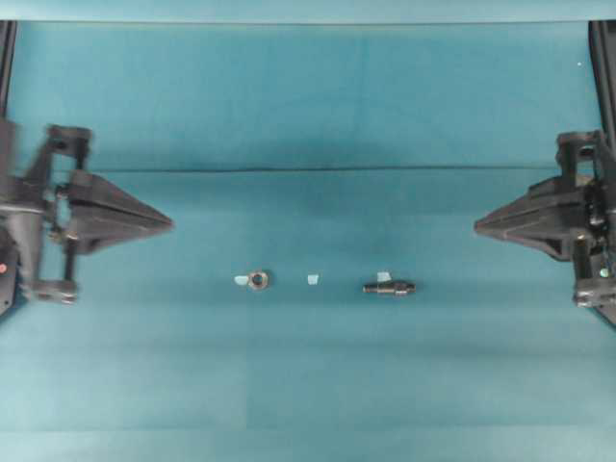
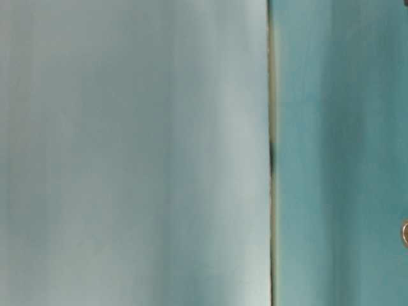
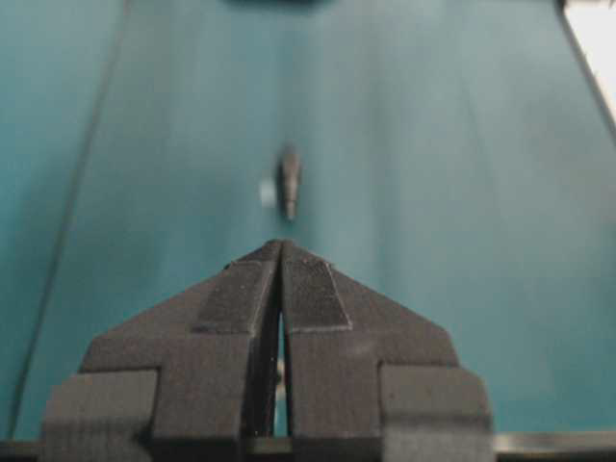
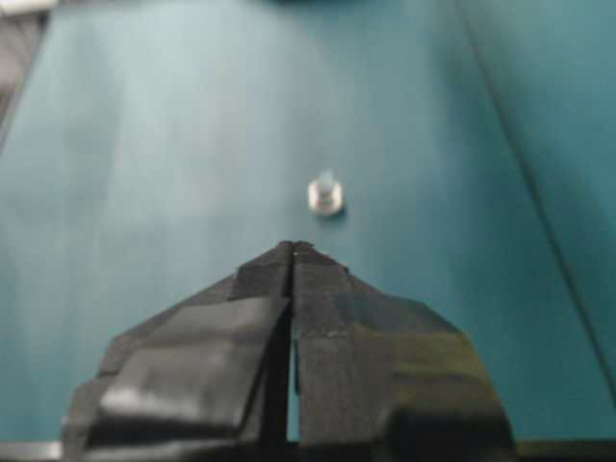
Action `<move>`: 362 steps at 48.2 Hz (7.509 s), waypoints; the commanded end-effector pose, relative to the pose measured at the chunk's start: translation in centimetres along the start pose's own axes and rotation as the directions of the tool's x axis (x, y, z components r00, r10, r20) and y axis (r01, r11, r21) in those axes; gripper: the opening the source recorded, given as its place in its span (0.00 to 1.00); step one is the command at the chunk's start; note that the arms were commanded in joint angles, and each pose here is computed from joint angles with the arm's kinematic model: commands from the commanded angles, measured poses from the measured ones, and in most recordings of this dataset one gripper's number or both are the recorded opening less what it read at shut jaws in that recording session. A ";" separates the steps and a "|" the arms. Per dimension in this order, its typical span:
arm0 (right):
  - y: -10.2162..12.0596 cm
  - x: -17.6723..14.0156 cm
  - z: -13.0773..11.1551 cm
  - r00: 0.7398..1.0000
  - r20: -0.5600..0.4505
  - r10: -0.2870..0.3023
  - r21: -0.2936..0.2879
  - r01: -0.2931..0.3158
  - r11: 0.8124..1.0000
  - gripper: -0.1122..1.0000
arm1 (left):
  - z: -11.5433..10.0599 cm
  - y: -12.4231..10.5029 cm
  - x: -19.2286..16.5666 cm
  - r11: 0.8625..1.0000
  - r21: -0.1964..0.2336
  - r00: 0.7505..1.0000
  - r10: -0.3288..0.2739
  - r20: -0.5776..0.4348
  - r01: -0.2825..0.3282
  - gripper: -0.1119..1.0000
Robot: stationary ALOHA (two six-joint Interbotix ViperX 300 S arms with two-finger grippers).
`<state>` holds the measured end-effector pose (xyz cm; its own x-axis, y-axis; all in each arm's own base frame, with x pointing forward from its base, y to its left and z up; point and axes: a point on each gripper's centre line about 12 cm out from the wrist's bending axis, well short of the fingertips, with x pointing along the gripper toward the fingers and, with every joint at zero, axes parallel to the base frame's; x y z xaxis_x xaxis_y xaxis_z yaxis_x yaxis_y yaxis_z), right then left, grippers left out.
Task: Insert the washer onto the shaft with both hands.
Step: 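Move left gripper over the silver washer and right gripper over the shaft, then lower both open grippers down around the washer and the shaft, then close left gripper on the washer and right gripper on the shaft's hex collar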
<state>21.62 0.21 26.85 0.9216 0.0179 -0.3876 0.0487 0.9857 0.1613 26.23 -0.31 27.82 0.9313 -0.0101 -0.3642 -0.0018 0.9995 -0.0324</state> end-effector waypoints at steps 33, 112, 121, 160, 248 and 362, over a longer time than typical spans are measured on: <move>-0.1 9.9 -2.2 0.805 -0.583 -0.113 -0.131 0.044 0.990 0.01 | -0.8 -0.1 7.9 1.000 0.021 0.917 0.017 -0.398 -0.009 0.12; -0.4 16.9 -9.0 0.681 -0.721 -0.128 -0.144 0.033 0.989 0.89 | -8.6 -0.2 16.2 1.000 0.023 0.796 0.021 -0.605 -0.009 0.90; -0.5 17.1 -9.3 0.679 -0.723 -0.128 -0.144 0.033 0.989 0.88 | -9.3 -0.1 17.3 1.000 0.024 0.786 0.022 -0.618 -0.009 0.90; -0.5 17.4 -9.9 0.685 -0.718 -0.125 -0.143 0.031 0.989 0.88 | -11.6 0.5 17.9 1.000 0.026 0.745 0.030 -0.666 -0.018 0.89; -0.7 16.9 -10.7 0.681 -0.722 -0.123 -0.134 0.037 0.990 0.88 | -11.7 0.1 17.9 1.000 0.025 0.744 0.026 -0.668 -0.012 0.89; -1.2 17.2 -11.8 0.651 -0.747 -0.132 -0.135 0.046 0.990 0.10 | -11.5 -0.3 18.0 0.999 0.033 0.756 0.021 -0.654 0.001 0.44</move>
<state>32.72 1.60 9.35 0.3033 0.0106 -0.9528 0.0264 0.9995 0.0195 38.59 -0.98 10.15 0.4497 -0.0055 -0.8932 0.0042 1.0000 -0.0040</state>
